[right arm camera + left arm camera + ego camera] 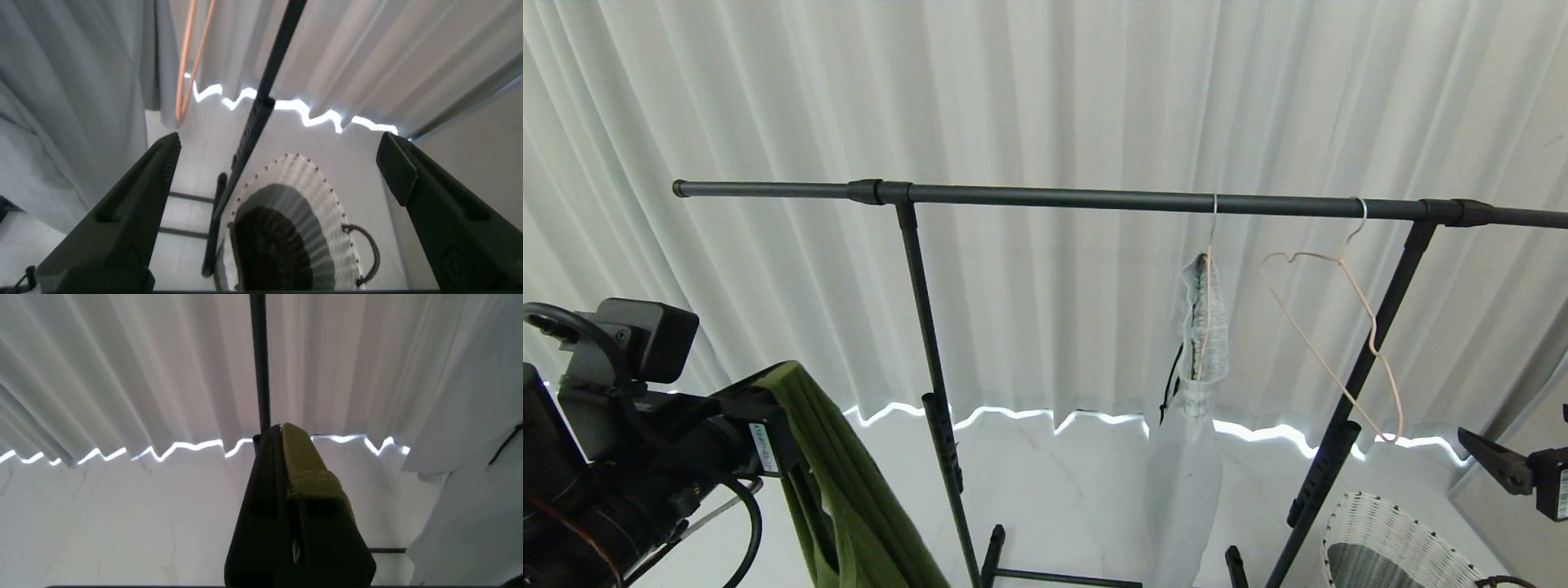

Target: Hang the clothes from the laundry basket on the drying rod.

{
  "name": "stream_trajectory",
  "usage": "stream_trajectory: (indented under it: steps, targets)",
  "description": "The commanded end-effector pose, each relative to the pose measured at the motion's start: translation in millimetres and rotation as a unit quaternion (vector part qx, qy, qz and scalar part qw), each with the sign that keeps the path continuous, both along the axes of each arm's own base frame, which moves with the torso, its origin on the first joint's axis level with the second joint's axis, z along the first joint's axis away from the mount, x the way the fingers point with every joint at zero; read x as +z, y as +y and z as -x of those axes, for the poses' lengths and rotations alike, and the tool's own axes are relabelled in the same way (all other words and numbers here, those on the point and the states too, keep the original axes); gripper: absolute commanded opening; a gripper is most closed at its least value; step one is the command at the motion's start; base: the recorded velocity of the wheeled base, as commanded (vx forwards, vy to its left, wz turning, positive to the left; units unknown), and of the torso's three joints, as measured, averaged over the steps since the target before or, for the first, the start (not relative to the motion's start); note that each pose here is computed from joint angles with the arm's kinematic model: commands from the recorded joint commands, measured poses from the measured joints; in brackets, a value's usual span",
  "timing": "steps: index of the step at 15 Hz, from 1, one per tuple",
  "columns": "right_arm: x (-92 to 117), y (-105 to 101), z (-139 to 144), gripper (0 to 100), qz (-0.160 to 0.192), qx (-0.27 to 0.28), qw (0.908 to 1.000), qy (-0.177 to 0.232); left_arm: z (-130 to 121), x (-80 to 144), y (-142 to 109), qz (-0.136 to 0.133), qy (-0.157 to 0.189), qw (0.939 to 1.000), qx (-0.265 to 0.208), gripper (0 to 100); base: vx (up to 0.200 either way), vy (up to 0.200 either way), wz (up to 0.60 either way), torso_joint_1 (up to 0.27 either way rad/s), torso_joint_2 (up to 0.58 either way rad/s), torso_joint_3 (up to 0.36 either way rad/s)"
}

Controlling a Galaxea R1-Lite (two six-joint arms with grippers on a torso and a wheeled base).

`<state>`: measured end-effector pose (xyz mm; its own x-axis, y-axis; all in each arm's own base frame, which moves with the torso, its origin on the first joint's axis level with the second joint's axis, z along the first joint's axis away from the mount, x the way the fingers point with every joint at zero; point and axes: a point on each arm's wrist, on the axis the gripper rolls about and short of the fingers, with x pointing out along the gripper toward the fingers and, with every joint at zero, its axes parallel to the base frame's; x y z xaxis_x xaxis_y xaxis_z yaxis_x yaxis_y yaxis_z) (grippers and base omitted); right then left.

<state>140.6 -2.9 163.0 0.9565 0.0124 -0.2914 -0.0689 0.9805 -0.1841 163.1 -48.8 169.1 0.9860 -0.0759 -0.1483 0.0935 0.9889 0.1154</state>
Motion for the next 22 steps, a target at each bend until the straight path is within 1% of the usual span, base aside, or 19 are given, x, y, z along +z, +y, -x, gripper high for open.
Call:
stream_trajectory:
  steps: [1, 2, 3, 7, 8, 10, 12, 14, 15, 17, 18, 20, 21, 22]
  targets:
    - [0.5, -0.1, 0.5, 100, 0.0, 0.0, 1.0, -0.001, 0.0, -0.6, 0.0, 0.0, 0.001, 1.0, 0.0, 0, 0.2, 0.0, 0.0, 0.002, 0.01, 0.002]
    - [0.5, -0.1, 0.5, 100, 0.0, 0.0, 1.0, -0.001, -0.1, -1.3, 0.0, -0.001, 0.003, 1.0, 0.0, 0, 0.2, 0.0, 0.0, 0.007, 0.0, 0.002]
    - [0.7, -0.1, 0.7, 100, 0.0, 0.0, 1.0, -0.002, -0.1, -1.3, 0.0, -0.001, 0.003, 1.0, 0.0, 0, 0.0, 0.0, 0.0, 0.0, 0.0, 0.0]
    - [9.4, 4.8, 7.2, 100, -0.006, 0.031, 0.9991, -0.028, -0.7, -0.8, -0.2, -0.001, 0.002, 1.0, 0.0, 0, 0.0, 0.0, 0.0, 0.0, 0.0, 0.0]
    - [12.4, 5.0, 6.0, 100, -0.006, 0.032, 0.9989, -0.034, -0.7, -0.8, -0.2, -0.001, 0.002, 1.0, 0.0, 0, 0.0, 0.0, 0.0, 0.0, 0.0, 0.0]
    - [21.7, 4.9, -0.7, 100, -0.006, 0.03, 0.9987, -0.041, -0.7, -0.8, 0.0, -0.001, 0.002, 1.0, 0.001, 0, 0.0, 0.0, 0.0, 0.0, 0.0, 0.0]
    - [36.1, 4.9, -10.1, 100, -0.006, 0.029, 0.9986, -0.044, -0.7, -0.8, -0.2, -0.001, 0.002, 1.0, 0.0, 0, 0.0, 0.0, 0.0, 0.0, 0.0, 0.0]
    - [40.8, 9.8, -17.1, 100, -0.009, 0.045, 0.999, -0.003, -0.3, -0.9, -0.1, -0.001, 0.002, 1.0, 0.0, 0, 0.0, 0.0, 0.0, 0.0, 0.0, 0.0]
    - [41.9, 17.2, -19.7, 100, -0.022, 0.061, 0.9976, 0.022, -0.3, -0.9, 0.2, -0.001, 0.002, 1.0, 0.001, 0, 0.0, 0.0, 0.0, 0.0, 0.0, 0.0]
    - [45.0, 28.7, -26.1, 100, -0.051, 0.077, 0.9938, 0.061, -0.3, -0.9, -0.1, -0.001, 0.002, 1.0, 0.0, 0, 0.0, 0.0, 0.0, 0.0, 0.0, 0.0]
    - [47.5, 36.2, -34.2, 100, -0.075, 0.076, 0.9905, 0.086, -0.2, -2.0, 0.2, -0.002, 0.004, 1.0, 0.001, 0, 0.0, 0.0, 0.0, 0.0, 0.0, 0.0]
    - [47.7, 52.4, -52.6, 100, -0.105, 0.063, 0.986, 0.113, 0.0, -2.0, -0.6, -0.002, 0.004, 1.0, -0.002, 0, 0.0, 0.0, 0.0, 0.0, 0.0, 0.0]
    - [44.3, 57.0, -63.2, 100, -0.104, 0.049, 0.9857, 0.123, 0.4, -1.7, -1.0, -0.002, 0.004, 1.0, -0.004, 0, 0.0, 0.0, 0.0, 0.0, 0.0, 0.0]
    - [33.8, 61.9, -81.6, 100, -0.088, 0.018, 0.986, 0.141, 1.0, -1.2, -1.3, -0.001, 0.002, 1.0, -0.005, 0, 0.0, 0.0, 0.0, 0.0, 0.0, 0.0]
